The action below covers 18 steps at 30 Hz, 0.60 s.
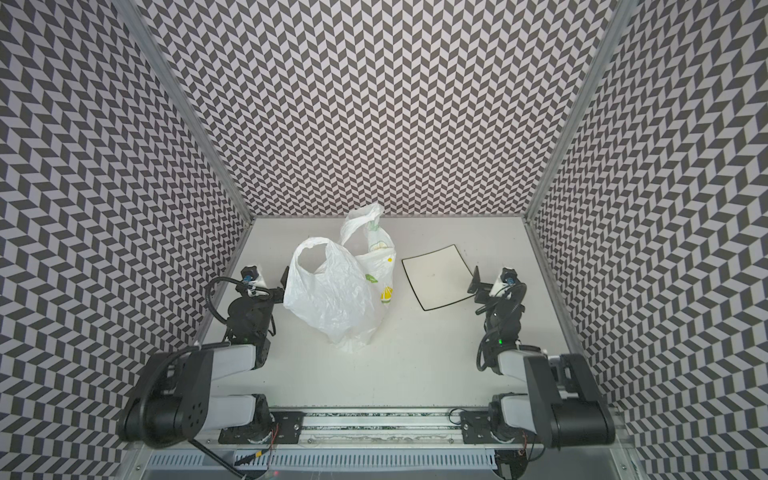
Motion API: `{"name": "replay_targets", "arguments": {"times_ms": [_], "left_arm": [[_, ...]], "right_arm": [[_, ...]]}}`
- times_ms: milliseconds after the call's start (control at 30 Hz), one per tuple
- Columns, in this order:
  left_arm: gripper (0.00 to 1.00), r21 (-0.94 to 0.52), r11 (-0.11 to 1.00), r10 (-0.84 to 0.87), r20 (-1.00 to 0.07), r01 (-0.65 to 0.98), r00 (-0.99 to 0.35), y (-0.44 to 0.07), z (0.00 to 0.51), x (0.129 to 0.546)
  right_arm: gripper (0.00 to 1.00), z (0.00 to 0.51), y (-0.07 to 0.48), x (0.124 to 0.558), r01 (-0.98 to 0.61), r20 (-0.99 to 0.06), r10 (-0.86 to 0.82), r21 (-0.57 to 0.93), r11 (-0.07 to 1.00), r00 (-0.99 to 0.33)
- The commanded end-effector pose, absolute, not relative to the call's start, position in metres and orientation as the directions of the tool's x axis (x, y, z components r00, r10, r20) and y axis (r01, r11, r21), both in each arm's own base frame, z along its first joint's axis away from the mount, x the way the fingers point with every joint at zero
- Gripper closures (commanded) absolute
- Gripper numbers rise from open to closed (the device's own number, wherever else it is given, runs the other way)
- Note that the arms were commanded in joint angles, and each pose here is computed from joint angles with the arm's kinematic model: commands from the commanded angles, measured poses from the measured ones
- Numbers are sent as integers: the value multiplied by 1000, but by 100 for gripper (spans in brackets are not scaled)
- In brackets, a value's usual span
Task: Take the fake fruits out of the plastic bag
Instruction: 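Raise both grippers and move them toward the white plastic bag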
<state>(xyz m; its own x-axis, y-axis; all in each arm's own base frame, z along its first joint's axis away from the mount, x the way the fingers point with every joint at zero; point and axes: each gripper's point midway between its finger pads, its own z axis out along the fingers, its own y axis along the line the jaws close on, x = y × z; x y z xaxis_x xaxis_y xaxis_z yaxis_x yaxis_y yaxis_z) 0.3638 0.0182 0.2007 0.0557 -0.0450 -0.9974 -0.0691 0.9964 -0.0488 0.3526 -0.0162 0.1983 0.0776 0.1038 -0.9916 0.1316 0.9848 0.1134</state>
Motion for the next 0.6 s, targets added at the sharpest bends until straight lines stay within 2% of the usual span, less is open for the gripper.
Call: {"name": "replay_targets", "arguments": {"times_ms": [0,167,300,400,567], "left_arm": [[0,-86,992,-82,-996,-96,37,24,218,356],[4,-194,978,-187,-978,-77,95,22,281,335],[6,-220,976,-218,-966,7,139,9,338,317],[4,-166,985,-171,-977,54,124,-1,373,304],[2,43,985,21,-991,169,130,-26,422,286]], "right_arm": [[1,219,-9,352,92,-992,122,125,988,35],[0,253,40,331,-198,-981,191,186,963,9],[3,266,59,313,-290,-960,279,278,916,-39],[4,272,69,306,-326,-948,306,316,891,-85],[5,293,86,307,-400,-944,286,330,855,-166]]}}
